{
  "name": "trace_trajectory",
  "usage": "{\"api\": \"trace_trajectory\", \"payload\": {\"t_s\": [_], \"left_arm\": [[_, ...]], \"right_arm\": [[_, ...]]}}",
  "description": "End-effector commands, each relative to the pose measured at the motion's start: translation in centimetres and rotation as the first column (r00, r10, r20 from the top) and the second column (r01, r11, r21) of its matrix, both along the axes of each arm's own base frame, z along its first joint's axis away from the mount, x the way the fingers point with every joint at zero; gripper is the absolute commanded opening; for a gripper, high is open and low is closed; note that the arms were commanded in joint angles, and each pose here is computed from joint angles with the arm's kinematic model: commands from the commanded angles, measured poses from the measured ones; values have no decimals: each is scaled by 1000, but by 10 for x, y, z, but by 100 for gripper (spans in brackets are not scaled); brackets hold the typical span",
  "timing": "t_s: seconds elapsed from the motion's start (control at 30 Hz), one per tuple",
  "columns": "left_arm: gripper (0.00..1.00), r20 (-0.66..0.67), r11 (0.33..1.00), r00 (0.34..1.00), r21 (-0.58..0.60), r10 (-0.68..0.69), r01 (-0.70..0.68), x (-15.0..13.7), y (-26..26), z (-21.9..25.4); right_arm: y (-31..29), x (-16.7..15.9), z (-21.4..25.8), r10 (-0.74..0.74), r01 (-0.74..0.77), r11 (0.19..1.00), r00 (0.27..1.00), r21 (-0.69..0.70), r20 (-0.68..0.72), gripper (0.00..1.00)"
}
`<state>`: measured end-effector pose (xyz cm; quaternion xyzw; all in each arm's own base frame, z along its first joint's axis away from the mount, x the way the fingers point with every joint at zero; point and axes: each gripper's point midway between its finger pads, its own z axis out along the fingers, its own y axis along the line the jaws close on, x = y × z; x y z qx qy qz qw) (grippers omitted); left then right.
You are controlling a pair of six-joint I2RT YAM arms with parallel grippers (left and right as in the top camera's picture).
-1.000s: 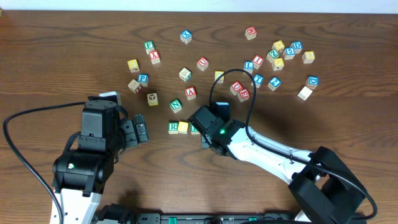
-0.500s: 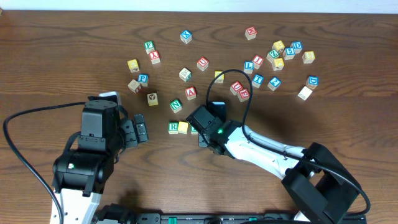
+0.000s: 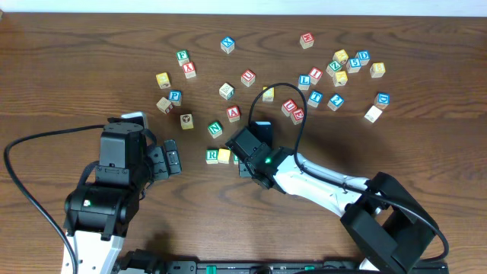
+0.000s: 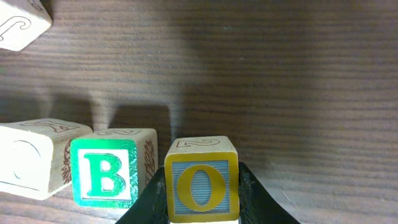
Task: Spell out ROBOT
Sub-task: 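Lower the O block beside the B block's right side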
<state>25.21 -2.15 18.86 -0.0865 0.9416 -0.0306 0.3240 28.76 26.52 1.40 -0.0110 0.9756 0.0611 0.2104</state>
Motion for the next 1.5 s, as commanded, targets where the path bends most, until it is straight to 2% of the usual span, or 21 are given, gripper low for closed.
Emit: {"api": "trace_trajectory", "payload": {"t_s": [0.0,0.5,1.47], "left_arm": [[100,20,1000,1000,9,-1,1,3,2,8],[100,20,1000,1000,9,-1,1,3,2,8],[100,20,1000,1000,9,-2,1,3,2,8]], "right_arm": [[-6,-2,-15,9,-10,999,1000,-42,-24,1],[-12,6,-14,-15,15,999,1000,-33,-16,1],[-3,-3,-16,8,-8,1000,998,9,-66,1]]}}
